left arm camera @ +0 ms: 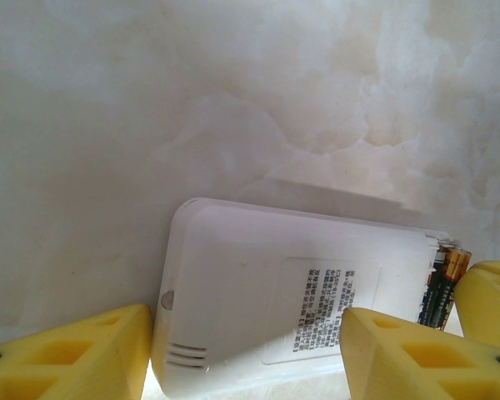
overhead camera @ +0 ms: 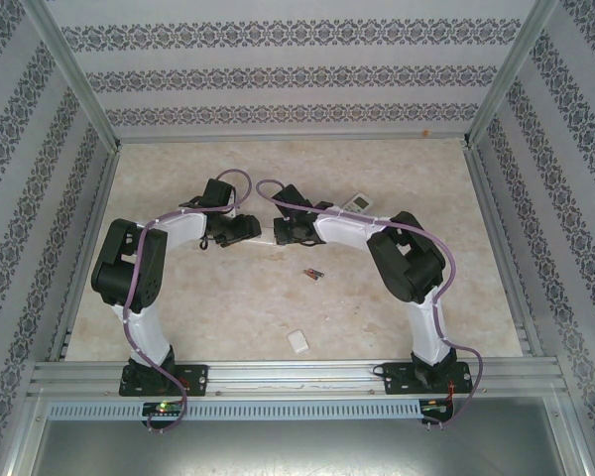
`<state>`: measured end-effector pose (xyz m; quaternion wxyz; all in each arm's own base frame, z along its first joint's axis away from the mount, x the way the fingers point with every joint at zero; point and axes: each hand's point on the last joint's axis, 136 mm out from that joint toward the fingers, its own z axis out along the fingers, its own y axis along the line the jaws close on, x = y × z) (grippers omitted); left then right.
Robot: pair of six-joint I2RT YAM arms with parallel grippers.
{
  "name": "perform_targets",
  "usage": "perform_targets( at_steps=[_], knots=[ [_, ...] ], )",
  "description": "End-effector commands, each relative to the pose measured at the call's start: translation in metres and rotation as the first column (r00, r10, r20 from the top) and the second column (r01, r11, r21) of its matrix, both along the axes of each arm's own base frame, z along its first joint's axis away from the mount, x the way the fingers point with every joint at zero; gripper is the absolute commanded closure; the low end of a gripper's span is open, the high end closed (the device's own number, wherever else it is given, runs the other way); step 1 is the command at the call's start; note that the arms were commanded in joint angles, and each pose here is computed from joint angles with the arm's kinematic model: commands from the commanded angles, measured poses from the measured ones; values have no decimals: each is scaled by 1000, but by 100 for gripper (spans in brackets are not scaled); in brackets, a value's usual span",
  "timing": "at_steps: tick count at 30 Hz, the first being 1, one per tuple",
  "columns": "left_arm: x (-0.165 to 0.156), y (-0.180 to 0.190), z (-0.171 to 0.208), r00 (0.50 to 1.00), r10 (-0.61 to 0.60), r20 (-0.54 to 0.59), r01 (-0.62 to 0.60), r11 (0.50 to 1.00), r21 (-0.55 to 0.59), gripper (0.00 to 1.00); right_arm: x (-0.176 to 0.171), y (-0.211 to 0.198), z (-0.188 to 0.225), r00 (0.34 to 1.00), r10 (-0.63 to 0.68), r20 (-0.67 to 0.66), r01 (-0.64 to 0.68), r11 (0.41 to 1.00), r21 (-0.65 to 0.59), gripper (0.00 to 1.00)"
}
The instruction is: Load the batteries into the remote control
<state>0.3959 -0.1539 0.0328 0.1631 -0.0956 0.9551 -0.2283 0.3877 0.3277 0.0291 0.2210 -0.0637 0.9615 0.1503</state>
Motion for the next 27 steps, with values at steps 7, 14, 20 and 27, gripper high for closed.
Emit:
perform_targets(
  at_steps=[7, 14, 20, 27],
  knots=[
    [-1, 2, 7, 1000, -1, 25, 1, 1000, -10, 38, -67, -24, -65, 961, -96, -259, 82, 995, -62, 86],
    [-3, 3, 11, 999, 3, 35, -3, 1000, -10, 38, -43, -1, -23, 978, -29, -205, 37, 999, 39, 86],
    [-3, 6, 15, 999, 5, 50, -6, 1000, 7, 28, -8, 9, 53, 999, 39, -24, -37, 996, 87, 74],
    [-6, 12, 23, 997, 18, 72, -20, 999, 26, 18, 1, -7, 71, 998, 38, 46, -41, 998, 50, 70]
  ],
)
